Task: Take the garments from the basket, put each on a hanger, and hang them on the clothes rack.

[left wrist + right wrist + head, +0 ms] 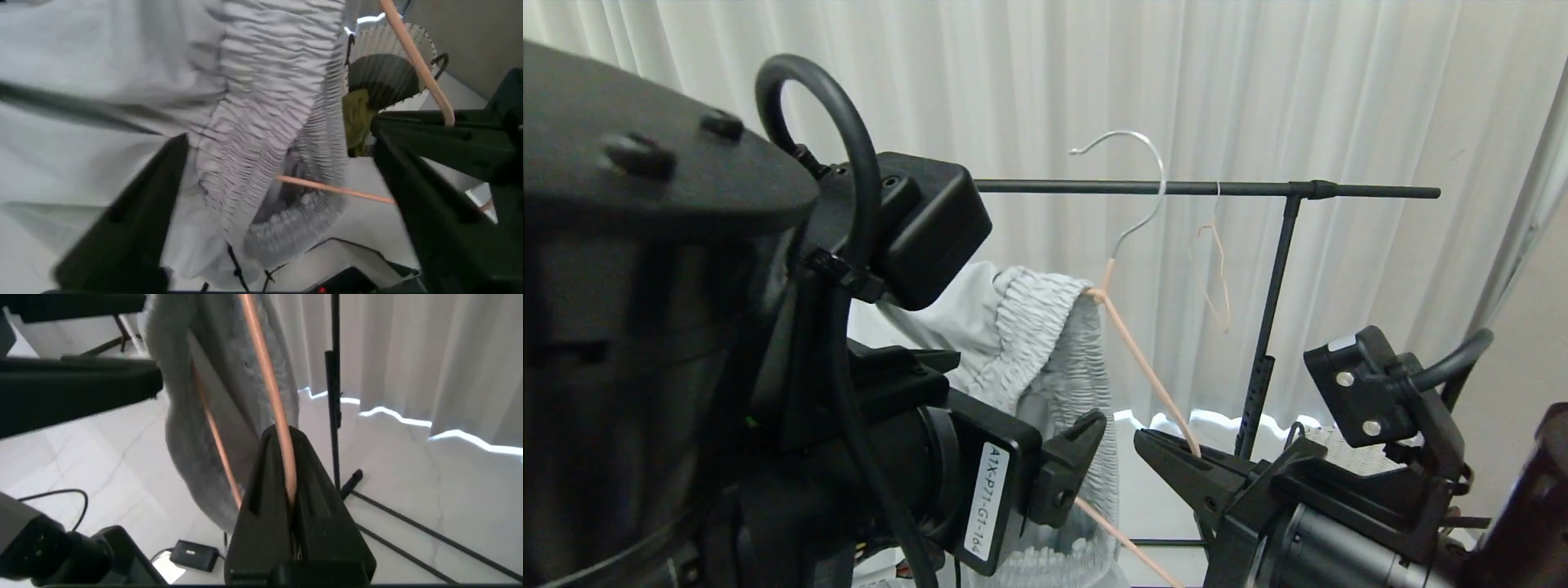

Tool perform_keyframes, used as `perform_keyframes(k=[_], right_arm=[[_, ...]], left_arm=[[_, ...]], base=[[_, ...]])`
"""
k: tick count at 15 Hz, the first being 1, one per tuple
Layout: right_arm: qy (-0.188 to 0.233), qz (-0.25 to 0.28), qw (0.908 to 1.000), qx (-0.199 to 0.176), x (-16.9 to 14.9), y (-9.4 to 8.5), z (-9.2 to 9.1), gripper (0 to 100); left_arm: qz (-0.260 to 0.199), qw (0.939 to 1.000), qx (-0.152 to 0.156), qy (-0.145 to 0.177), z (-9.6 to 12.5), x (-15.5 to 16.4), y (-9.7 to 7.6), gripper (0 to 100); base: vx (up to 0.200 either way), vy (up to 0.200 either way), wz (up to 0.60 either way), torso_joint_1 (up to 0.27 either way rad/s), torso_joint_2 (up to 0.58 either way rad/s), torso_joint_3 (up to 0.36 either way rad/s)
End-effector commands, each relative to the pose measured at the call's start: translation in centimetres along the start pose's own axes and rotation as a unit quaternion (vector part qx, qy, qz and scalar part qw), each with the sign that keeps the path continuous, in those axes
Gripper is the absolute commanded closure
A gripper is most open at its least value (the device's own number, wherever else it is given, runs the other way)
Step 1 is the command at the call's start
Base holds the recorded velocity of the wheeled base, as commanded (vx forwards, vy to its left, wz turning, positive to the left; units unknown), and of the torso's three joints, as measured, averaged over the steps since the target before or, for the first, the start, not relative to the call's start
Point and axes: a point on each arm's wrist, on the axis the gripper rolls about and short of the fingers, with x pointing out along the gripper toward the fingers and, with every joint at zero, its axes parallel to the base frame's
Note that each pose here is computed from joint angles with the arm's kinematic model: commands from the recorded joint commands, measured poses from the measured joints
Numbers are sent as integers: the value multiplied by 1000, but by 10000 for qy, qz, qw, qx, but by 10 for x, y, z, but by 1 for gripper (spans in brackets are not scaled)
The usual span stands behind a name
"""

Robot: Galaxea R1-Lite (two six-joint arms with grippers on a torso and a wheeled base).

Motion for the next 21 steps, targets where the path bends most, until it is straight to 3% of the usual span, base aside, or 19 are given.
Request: perform_keyframes(k=[1,4,7,11,12,13,15,16,17,21], right_arm=[[-77,42,10000,11,-5,1,4,100],[-59,-48,9999,-138,-10,-2,1,100],[-285,42,9996,-44,-15,-2,6,100],[-265,53,9993,-250,-30,-9,3,100],[-211,120,9990,-366,-42,-12,-2,100],[-189,209,9988,-399,-47,-11,-3,100],[56,580,9961,-660,-69,-9,-18,100],[93,632,9955,-697,-72,-9,-20,100],[197,821,9934,-783,-80,-7,-26,100],[497,1263,9861,-960,-95,-3,-42,100]], left_arm=[[-44,10000,24,-35,-8,-9,4,0],[-98,9992,355,-144,-20,-30,19,0],[-75,9977,650,-157,-44,-48,38,0],[41,9942,957,-491,-40,-65,57,0],[-111,9894,1313,-612,-38,-68,64,0],[-253,9868,1466,-638,-39,-69,66,0],[-937,9703,2161,-552,-49,-64,78,0],[-1040,9672,2255,-542,-50,-63,79,0],[-1425,9577,2444,-526,-53,-59,77,0],[-2002,9472,2474,-400,-58,-41,68,0]], base=[[0,0,0,0,0,0],[0,0,0,0,0,0],[0,0,0,0,0,0],[0,0,0,0,0,0],[0,0,0,0,0,0],[0,0,0,0,0,0],[0,0,0,0,0,0],[0,0,0,0,0,0],[0,0,0,0,0,0],[0,0,0,0,0,0]])
